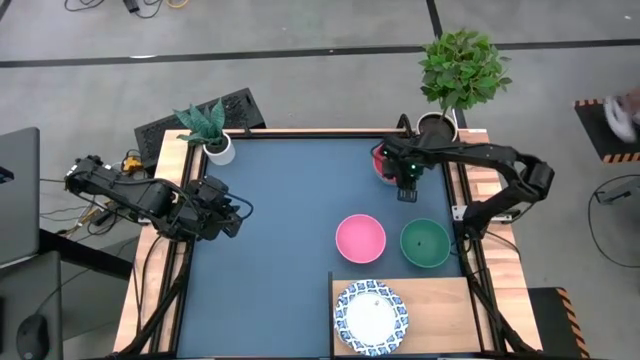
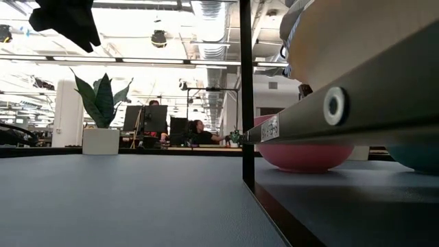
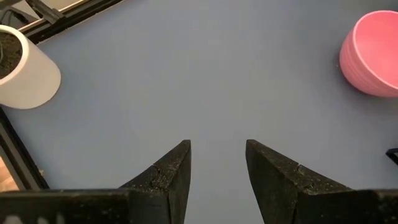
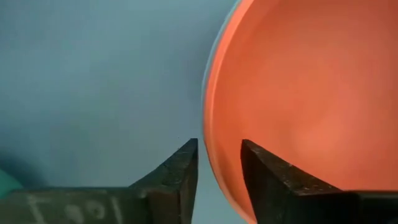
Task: Place and stack bowls onto a shelf
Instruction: Put the orange bowl on the shelf
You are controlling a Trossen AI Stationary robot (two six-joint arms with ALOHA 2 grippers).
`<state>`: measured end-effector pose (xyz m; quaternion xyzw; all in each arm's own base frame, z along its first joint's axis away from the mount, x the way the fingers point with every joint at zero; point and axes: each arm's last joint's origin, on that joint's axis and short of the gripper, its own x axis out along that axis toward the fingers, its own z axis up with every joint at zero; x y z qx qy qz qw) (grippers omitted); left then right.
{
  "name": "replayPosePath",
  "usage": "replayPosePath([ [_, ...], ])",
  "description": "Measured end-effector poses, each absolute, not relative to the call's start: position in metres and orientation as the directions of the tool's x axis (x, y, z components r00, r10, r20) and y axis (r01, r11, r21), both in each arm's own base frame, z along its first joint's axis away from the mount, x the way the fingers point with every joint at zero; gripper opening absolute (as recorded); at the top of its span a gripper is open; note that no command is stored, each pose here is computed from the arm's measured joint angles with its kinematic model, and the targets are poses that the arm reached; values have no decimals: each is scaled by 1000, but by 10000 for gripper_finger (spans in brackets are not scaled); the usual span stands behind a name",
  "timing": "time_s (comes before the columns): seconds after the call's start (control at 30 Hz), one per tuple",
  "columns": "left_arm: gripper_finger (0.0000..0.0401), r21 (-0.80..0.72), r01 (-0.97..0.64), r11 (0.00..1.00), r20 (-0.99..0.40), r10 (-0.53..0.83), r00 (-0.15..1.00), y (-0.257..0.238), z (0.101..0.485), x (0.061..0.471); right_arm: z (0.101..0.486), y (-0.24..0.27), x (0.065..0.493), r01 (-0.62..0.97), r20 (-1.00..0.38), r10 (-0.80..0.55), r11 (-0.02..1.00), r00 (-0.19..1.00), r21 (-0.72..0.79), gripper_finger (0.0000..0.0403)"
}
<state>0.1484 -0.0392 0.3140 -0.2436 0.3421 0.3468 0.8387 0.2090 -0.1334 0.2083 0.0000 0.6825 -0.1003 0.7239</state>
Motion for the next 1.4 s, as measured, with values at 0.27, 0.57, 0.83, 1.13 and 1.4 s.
replayPosePath([
  [0.27, 138, -169, -742, 648, -749, 406, 524, -39, 314, 148, 217, -128, 211, 115, -987, -149, 983, 63, -141, 66],
  [0.57, 138, -167, -744, 647, -747, 409, 524, -39, 314, 148, 232, -124, 210, 89, -979, -168, 983, 118, -158, 59],
  [0.83, 138, -167, -744, 647, -746, 410, 524, -39, 314, 148, 233, -117, 211, 76, -984, -141, 988, 107, -133, 53],
  [1.13, 138, -167, -744, 647, -746, 411, 525, -39, 314, 148, 238, -112, 212, 122, -983, -143, 984, 118, -128, 95],
  [1.4, 138, -167, -744, 647, -746, 411, 525, -39, 314, 148, 239, -112, 212, 128, -982, -145, 983, 120, -129, 143],
])
